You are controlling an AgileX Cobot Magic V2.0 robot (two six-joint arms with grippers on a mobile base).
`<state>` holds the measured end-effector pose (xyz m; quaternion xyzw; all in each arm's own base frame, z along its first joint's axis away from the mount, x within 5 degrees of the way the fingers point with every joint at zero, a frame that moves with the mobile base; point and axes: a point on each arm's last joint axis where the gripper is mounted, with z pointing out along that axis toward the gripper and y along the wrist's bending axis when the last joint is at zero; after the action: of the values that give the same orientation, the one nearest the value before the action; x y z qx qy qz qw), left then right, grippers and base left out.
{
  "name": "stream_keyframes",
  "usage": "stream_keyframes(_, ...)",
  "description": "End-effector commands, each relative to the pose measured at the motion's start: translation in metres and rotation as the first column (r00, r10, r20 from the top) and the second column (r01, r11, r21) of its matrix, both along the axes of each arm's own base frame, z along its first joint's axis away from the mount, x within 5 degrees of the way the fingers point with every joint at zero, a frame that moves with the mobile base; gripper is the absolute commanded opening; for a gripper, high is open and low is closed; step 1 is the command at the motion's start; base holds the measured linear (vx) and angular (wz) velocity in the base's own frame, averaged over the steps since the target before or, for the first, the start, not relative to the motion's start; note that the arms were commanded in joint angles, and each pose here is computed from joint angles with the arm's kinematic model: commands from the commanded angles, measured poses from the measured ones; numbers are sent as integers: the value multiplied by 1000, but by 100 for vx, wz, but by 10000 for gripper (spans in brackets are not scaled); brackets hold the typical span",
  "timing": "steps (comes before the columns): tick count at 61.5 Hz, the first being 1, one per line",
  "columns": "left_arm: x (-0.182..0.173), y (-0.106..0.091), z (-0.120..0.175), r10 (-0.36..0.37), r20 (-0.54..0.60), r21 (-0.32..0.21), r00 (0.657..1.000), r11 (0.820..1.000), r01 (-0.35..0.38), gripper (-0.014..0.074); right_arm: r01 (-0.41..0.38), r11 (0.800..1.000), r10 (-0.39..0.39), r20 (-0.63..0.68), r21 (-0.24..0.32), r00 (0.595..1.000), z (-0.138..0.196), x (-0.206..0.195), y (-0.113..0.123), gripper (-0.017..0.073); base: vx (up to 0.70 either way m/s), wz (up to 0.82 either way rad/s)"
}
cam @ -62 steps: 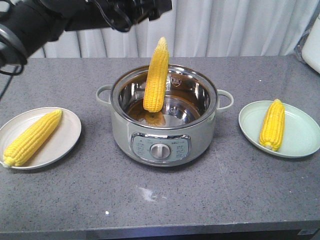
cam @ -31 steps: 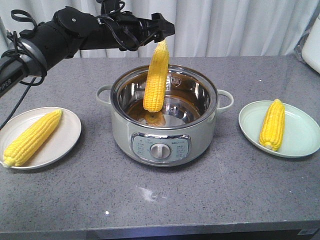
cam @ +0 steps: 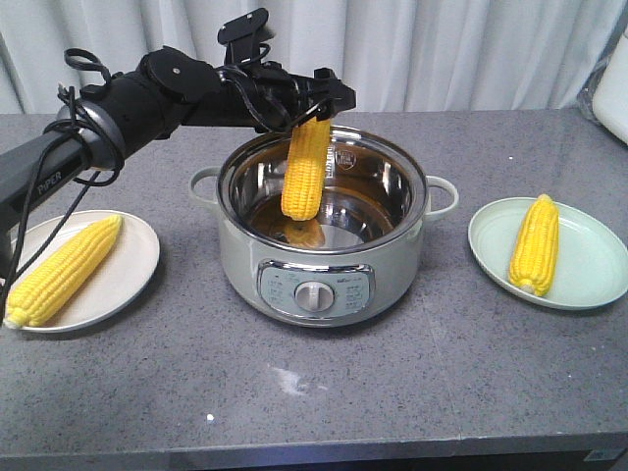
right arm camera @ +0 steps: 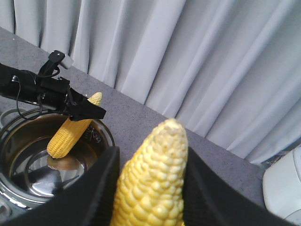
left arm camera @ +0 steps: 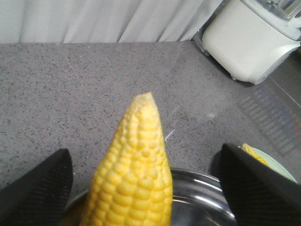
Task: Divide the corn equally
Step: 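Move the left gripper over the last cob in the pot and grasp it, then lift the last cob out of the pot with the left gripper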
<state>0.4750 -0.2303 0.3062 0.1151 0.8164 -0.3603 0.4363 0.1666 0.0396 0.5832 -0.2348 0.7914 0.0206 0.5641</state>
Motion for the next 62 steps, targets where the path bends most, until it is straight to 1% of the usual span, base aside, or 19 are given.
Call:
stream_keyframes(1,-13,4,50,22,100,-76,995,997,-15,549,3,1000,-3,35,6,999,6,-8,-2,-4,0,0)
stream_keyframes(7,-13,4,49,19,99,-72,995,997,-12,479,3,1000,-4,35,7,999,6,-8,-2,-4,0,0)
stream_keyframes(11,-13,3,49,15,97,-68,995,998,-9,408,3,1000,-4,35,7,999,6,-8,-2,-4,0,0)
stream_keyframes(17,-13,3,49,12,95,-67,995,998,-6,276,3,1000,-4,35,7,999,6,-8,-2,-4,0,0)
stream_keyframes(26,-14,3,50,8,94,-66,996,998,-2,50,3,1000,-4,35,7,999,6,-8,-2,-4,0,0)
stream_keyframes(29,-15,4,52,10,98,-70,995,998,-3,-11,3,1000,-4,35,7,999,6,-8,-2,-4,0,0)
stream_keyframes(35,-20,6,62,4,114,-73,993,997,5,-8,3,1000,-3,35,6,999,6,-8,-2,-4,0,0)
stream_keyframes(42,-33,10,85,-18,144,-80,989,996,30,-8,4,1000,-4,35,5,999,6,-8,-2,-4,0,0)
stream_keyframes(48,-52,15,110,-59,180,-55,982,996,70,-8,4,1000,-4,35,5,999,6,-8,-2,-4,0,0)
stream_keyframes(50,-59,17,118,-78,192,-36,978,996,87,-8,4,1000,-4,35,5,999,6,-8,-2,-4,0,0)
stream_keyframes(54,-76,22,135,-124,213,22,969,992,122,-8,4,1000,-4,35,5,999,6,-8,-2,-4,0,0)
stream_keyframes(57,-91,26,147,-166,219,72,962,986,154,-8,4,1000,-4,35,5,999,6,-8,-2,-4,0,0)
stream_keyframes(62,-114,33,162,-228,215,135,950,970,202,-8,3,1000,-3,35,6,999,6,-8,-2,-4,0,0)
